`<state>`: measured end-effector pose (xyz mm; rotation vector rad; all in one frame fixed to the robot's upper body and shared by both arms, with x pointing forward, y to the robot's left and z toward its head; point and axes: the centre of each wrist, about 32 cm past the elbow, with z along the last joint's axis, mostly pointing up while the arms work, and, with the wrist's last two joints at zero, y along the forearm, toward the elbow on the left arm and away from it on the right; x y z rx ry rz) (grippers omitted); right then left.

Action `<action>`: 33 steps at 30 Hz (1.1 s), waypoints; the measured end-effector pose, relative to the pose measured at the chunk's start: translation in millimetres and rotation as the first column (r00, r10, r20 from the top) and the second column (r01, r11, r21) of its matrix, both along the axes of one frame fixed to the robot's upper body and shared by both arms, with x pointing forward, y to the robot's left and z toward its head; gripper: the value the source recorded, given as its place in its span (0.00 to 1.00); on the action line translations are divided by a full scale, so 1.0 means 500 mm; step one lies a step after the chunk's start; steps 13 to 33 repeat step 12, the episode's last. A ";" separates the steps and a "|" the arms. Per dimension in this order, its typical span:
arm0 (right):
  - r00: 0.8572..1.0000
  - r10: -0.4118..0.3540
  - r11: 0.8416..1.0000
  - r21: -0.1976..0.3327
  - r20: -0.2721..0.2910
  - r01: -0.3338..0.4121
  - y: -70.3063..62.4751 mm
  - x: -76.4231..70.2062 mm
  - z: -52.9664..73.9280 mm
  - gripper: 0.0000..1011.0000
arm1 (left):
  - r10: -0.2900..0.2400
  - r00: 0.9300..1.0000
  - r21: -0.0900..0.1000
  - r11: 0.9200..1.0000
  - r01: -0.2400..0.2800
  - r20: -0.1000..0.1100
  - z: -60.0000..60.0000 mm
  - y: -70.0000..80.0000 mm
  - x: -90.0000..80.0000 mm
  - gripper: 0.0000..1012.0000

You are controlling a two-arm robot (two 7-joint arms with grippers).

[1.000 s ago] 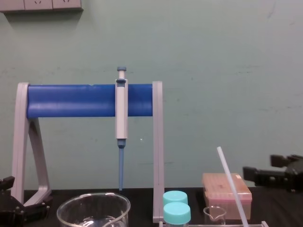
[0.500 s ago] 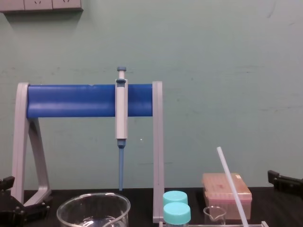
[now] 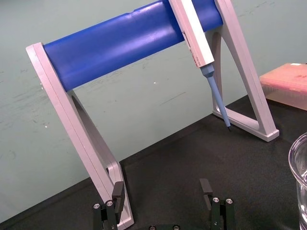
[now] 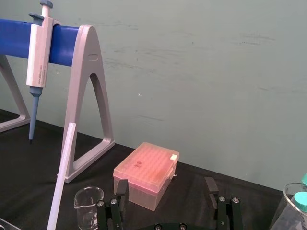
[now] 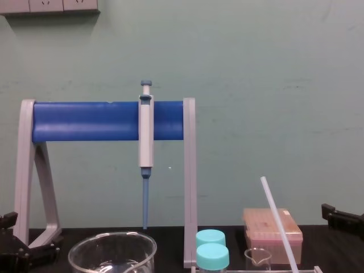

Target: Pick up the stirring rod with one hand, then place it down.

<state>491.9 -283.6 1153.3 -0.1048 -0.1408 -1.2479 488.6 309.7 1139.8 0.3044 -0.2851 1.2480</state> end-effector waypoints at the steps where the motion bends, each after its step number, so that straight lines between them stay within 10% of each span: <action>1: 1.000 0.000 1.000 0.000 0.000 0.000 0.000 0.000 0.000 0.99 | 0.000 1.000 0.000 1.000 0.000 0.000 0.000 0.000 0.000 0.99; 33: 1.000 0.001 1.000 0.000 0.000 -0.001 0.000 -0.001 0.001 0.99 | 0.000 1.000 0.000 1.000 0.000 0.000 0.000 0.000 0.000 0.99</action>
